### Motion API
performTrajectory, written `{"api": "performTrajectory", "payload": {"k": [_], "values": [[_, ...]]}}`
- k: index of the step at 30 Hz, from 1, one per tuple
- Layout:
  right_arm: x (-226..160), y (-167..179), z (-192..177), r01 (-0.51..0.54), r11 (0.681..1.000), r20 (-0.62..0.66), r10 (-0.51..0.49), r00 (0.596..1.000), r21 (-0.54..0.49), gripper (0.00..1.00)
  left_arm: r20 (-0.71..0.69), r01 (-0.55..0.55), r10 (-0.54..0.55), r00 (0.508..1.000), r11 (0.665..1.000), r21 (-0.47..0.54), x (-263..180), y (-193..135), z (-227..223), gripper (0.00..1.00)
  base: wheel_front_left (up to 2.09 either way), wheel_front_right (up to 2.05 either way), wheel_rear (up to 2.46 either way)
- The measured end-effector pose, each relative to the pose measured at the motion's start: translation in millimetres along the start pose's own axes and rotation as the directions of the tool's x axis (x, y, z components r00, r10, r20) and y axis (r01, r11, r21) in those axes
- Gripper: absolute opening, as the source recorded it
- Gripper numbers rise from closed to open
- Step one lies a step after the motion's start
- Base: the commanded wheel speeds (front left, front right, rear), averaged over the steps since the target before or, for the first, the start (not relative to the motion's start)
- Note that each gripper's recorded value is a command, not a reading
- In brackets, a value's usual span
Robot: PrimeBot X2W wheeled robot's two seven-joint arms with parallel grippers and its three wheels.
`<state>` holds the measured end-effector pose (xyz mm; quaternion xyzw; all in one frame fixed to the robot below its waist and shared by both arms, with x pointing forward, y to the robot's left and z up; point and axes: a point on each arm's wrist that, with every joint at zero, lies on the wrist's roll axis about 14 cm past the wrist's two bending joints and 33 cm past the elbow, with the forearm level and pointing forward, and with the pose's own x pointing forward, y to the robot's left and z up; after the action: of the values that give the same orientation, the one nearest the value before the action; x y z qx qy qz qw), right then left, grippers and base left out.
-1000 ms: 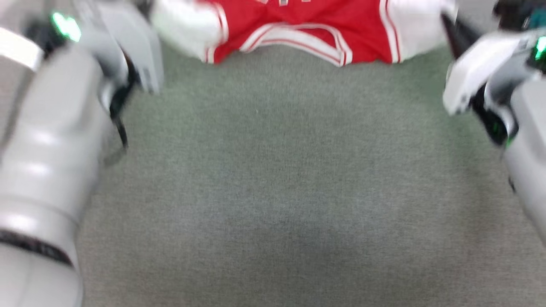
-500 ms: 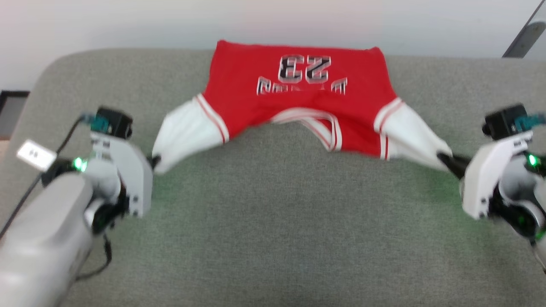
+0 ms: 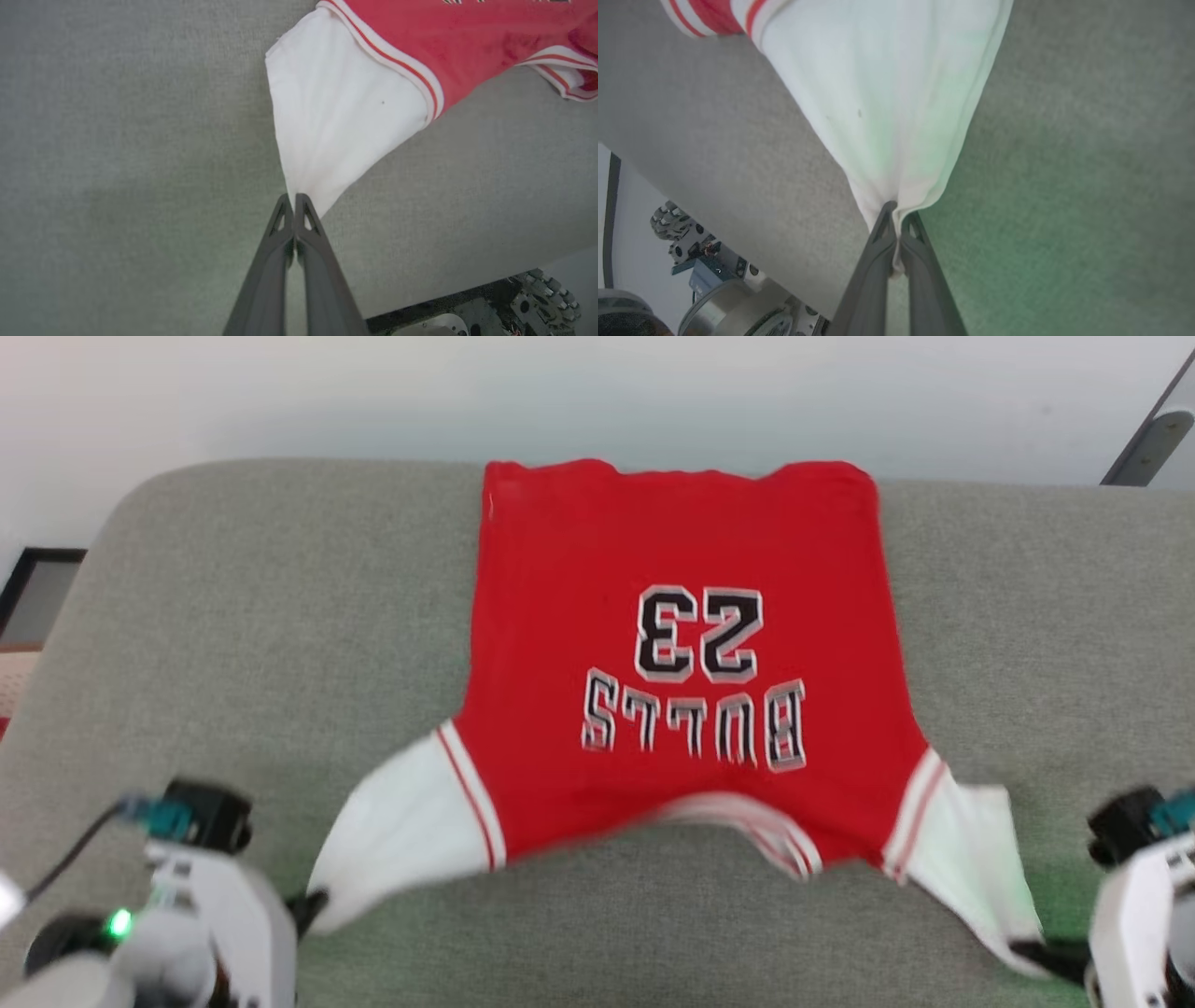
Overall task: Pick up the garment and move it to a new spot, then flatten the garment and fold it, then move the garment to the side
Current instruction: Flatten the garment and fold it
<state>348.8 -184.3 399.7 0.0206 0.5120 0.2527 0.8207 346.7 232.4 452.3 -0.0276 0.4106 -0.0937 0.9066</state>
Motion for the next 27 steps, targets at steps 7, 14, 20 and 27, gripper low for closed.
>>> {"api": "performTrajectory", "payload": {"k": [7,14,20,27], "values": [[-5.9,-1.8,-37.5,-0.017,0.997,-0.09,0.024,0.996,0.072,0.0,-0.046,-0.038,0.035,0.998,0.997,-0.071,-19.7,-5.2,-30.9,0.0,0.0,0.0,0.0],[8.7,-6.4,-27.4,0.038,0.998,-0.019,-0.037,0.999,0.059,0.06,-0.029,-0.006,0.003,1.0,0.996,-0.092,-10.9,-16.8,-36.0,0.0,0.0,0.0,0.0],[14.8,-1.9,-16.9,0.06,0.997,-0.007,-0.06,0.998,0.044,1.0,0.012,0.025,-0.025,1.0,0.997,-0.075,-0.1,-25.4,-27.0,0.0,0.0,0.0,0.0],[-10.7,6.5,46.8,0.056,0.998,0.183,-0.057,0.982,0.012,1.0,0.037,0.034,-0.032,0.999,0.998,-0.06,5.2,-27.9,-22.6,0.0,0.0,0.0,0.0]]}}
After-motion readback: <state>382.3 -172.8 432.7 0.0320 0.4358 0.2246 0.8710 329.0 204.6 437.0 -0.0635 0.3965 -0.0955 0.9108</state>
